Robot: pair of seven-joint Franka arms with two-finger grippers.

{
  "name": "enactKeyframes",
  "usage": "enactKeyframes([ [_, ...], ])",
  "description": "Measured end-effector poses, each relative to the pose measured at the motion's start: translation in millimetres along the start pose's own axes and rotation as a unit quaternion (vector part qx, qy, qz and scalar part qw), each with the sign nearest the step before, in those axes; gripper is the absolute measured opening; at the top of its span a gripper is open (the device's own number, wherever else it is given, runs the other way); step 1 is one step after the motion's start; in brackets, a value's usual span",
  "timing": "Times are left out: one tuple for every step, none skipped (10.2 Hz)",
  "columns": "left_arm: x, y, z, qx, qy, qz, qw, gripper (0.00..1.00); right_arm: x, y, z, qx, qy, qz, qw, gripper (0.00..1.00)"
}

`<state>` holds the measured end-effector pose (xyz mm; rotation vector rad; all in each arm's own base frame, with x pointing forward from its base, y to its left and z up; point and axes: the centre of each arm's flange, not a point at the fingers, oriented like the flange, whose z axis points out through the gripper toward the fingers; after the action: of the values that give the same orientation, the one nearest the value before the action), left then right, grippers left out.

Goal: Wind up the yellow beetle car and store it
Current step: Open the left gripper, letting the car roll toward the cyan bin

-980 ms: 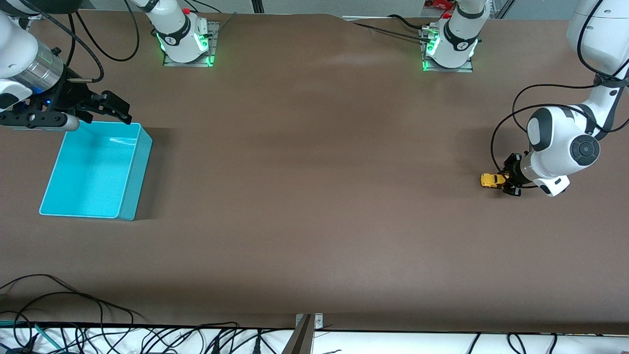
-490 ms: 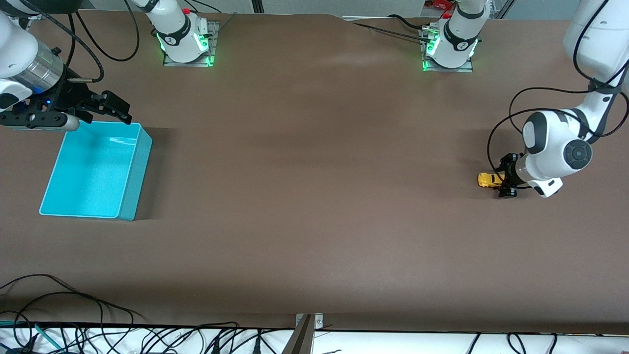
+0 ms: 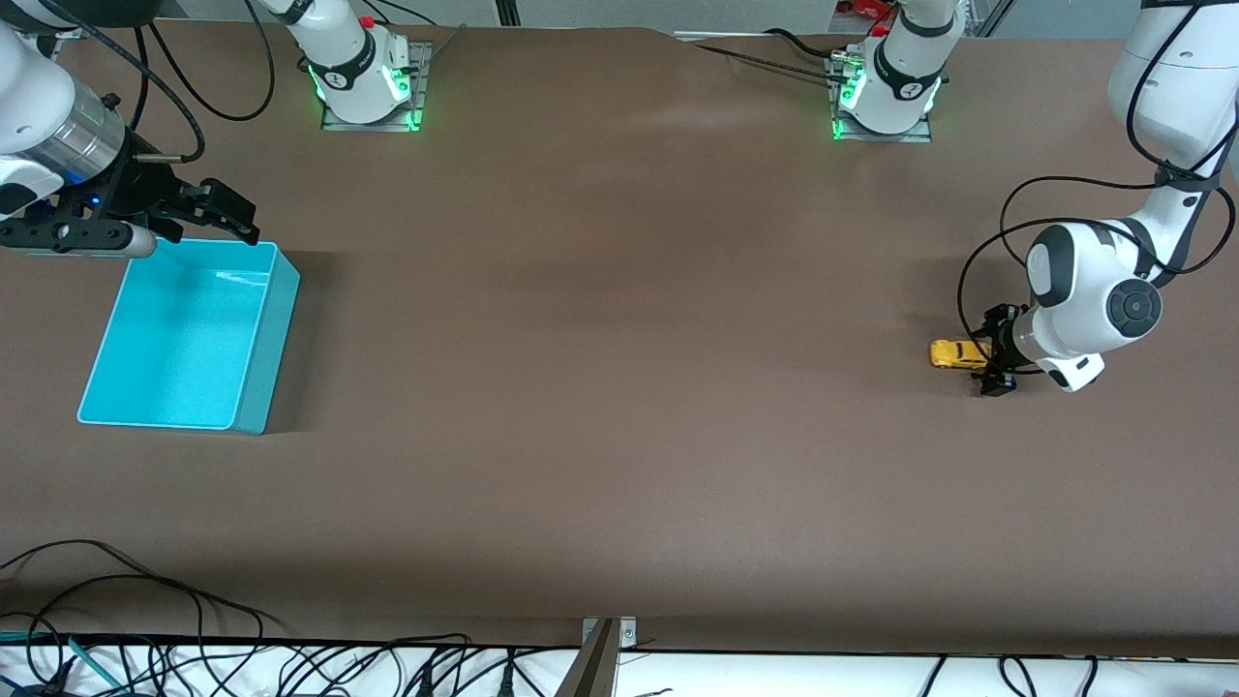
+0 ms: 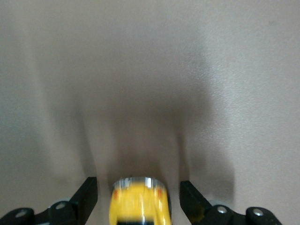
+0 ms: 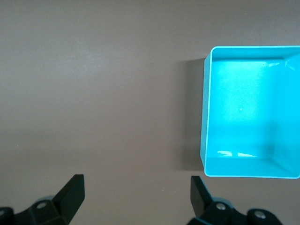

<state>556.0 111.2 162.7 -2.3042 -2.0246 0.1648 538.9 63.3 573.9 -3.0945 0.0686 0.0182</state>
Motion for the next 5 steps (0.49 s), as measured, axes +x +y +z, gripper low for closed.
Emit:
enactKeyframes([
  [1, 3, -3, -0.003, 0.001, 0.0, 1.0, 0.94, 0, 0, 0, 0.0, 0.0, 0.0, 1.0, 1.0],
  [1, 4, -5, -0.005, 0.001, 0.0, 1.0, 1.0, 0, 0, 0, 0.0, 0.0, 0.0, 1.0, 1.0],
  [0, 6, -7, -0.003, 0.001, 0.001, 1.0, 1.0, 0, 0, 0, 0.0, 0.0, 0.0, 1.0, 1.0],
  [-3, 9, -10, 0.0, -0.001, 0.004, 1.0, 1.0, 0, 0, 0, 0.0, 0.0, 0.0, 1.0, 1.0],
  [-10, 15, -19, -0.002, -0.002, 0.012, 1.0, 1.0, 0, 0, 0, 0.0, 0.0, 0.0, 1.0, 1.0],
])
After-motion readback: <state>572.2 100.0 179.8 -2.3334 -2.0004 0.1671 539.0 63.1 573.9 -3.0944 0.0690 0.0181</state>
